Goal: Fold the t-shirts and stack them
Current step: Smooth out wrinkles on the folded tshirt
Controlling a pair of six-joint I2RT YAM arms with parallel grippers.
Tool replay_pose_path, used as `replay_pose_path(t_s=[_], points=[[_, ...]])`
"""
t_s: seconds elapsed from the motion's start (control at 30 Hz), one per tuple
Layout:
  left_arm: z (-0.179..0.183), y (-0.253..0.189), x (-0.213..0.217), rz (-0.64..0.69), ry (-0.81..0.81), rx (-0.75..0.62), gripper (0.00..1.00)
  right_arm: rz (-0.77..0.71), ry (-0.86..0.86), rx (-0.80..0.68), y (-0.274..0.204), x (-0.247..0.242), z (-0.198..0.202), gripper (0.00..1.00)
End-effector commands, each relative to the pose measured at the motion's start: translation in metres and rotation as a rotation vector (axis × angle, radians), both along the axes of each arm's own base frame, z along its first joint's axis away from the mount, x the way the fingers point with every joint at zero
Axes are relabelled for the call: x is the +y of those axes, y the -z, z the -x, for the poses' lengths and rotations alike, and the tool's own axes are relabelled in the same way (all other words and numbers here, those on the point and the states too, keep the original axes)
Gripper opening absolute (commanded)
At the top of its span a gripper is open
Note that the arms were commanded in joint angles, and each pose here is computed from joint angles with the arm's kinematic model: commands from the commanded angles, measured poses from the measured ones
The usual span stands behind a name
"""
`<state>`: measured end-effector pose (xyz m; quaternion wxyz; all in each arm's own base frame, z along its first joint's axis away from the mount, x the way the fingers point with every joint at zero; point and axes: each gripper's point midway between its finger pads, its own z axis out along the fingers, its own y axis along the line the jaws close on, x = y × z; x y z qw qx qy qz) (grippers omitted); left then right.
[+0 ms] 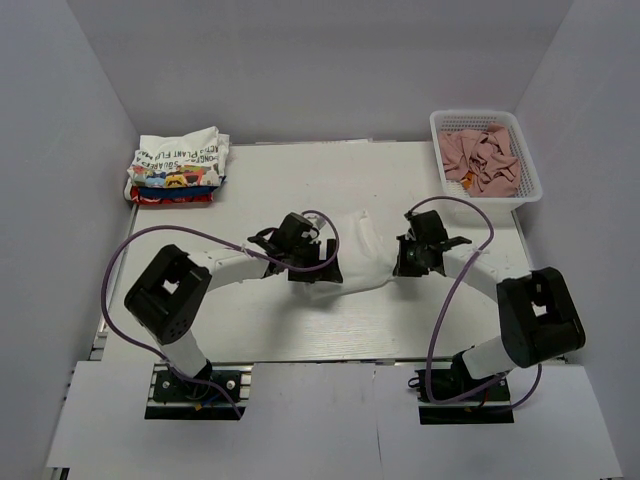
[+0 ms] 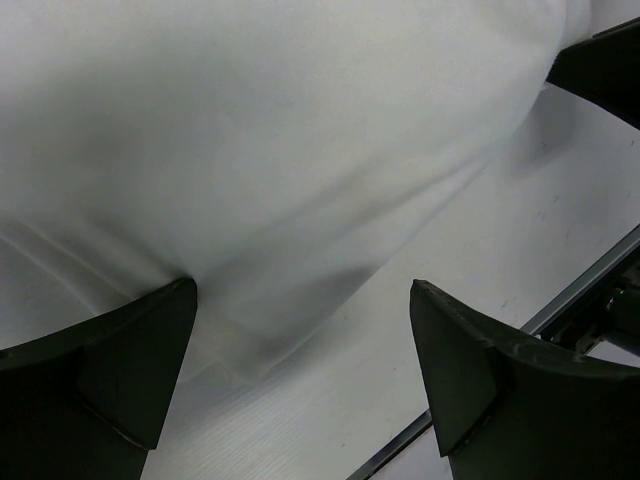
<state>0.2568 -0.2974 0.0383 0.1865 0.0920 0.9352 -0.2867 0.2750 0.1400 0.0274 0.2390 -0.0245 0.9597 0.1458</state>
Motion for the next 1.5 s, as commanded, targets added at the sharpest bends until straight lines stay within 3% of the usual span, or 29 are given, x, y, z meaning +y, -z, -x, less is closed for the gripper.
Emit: replay_pose_path(t_s=[0.0,0.07,0.1,0.17,0.2,0.4,0.47,0.57,0.67,0.7,0.73,0.9,0.97,1.27,1.4,1.47], points=[[0.036,0.073,0.073,-0.333,-0.047,0.157,1.00,0.195,0.145,0.072,0.011,-0.046,0.003,0.00],[0.036,0.073,0.073,-0.333,-0.047,0.157,1.00,0.136,0.095,0.026,0.004,-0.034,0.000,0.01],[0.032,0.067,0.069,-0.321,-0.048,0.141,1.00,0.109,0.068,0.015,0.003,-0.028,0.000,0.12],[0.027,0.061,0.065,-0.306,-0.050,0.124,1.00,0.074,0.036,-0.019,-0.007,-0.022,-0.002,0.16],[0.023,0.059,0.062,-0.311,-0.042,0.101,1.00,0.042,-0.007,-0.037,-0.014,-0.015,-0.002,0.26],[-0.013,-0.015,0.034,-0.192,-0.055,-0.074,1.00,-0.131,-0.150,-0.193,-0.082,0.020,-0.015,0.50],[-0.026,-0.041,0.026,-0.143,-0.065,-0.154,1.00,-0.191,-0.192,-0.263,-0.107,0.034,-0.024,0.90],[-0.044,-0.070,0.021,-0.063,-0.090,-0.231,1.00,-0.327,-0.252,-0.290,-0.129,0.059,-0.029,0.90],[-0.068,-0.078,0.020,-0.102,-0.154,-0.272,1.00,-0.448,-0.276,-0.271,-0.136,0.081,-0.035,0.90],[-0.073,-0.078,0.018,-0.112,-0.160,-0.274,1.00,-0.490,-0.294,-0.335,-0.148,0.088,-0.046,0.90],[-0.087,-0.086,0.018,-0.113,-0.187,-0.299,1.00,-0.521,-0.277,-0.282,-0.136,0.094,-0.046,0.90],[-0.123,-0.065,0.012,-0.136,-0.228,-0.270,1.00,-0.651,-0.342,-0.199,-0.121,0.118,-0.044,0.90],[-0.131,-0.036,0.011,-0.173,-0.225,-0.217,1.00,-0.678,-0.328,-0.151,-0.103,0.124,-0.051,0.90],[-0.152,-0.001,0.036,-0.228,-0.309,-0.169,1.00,-0.579,-0.214,0.002,-0.018,0.109,-0.056,0.90],[-0.151,-0.003,0.037,-0.211,-0.285,-0.170,1.00,-0.582,-0.267,-0.024,-0.027,0.113,-0.057,0.90],[-0.159,-0.030,0.030,-0.172,-0.272,-0.220,1.00,-0.572,-0.282,-0.056,-0.041,0.114,-0.062,0.90]])
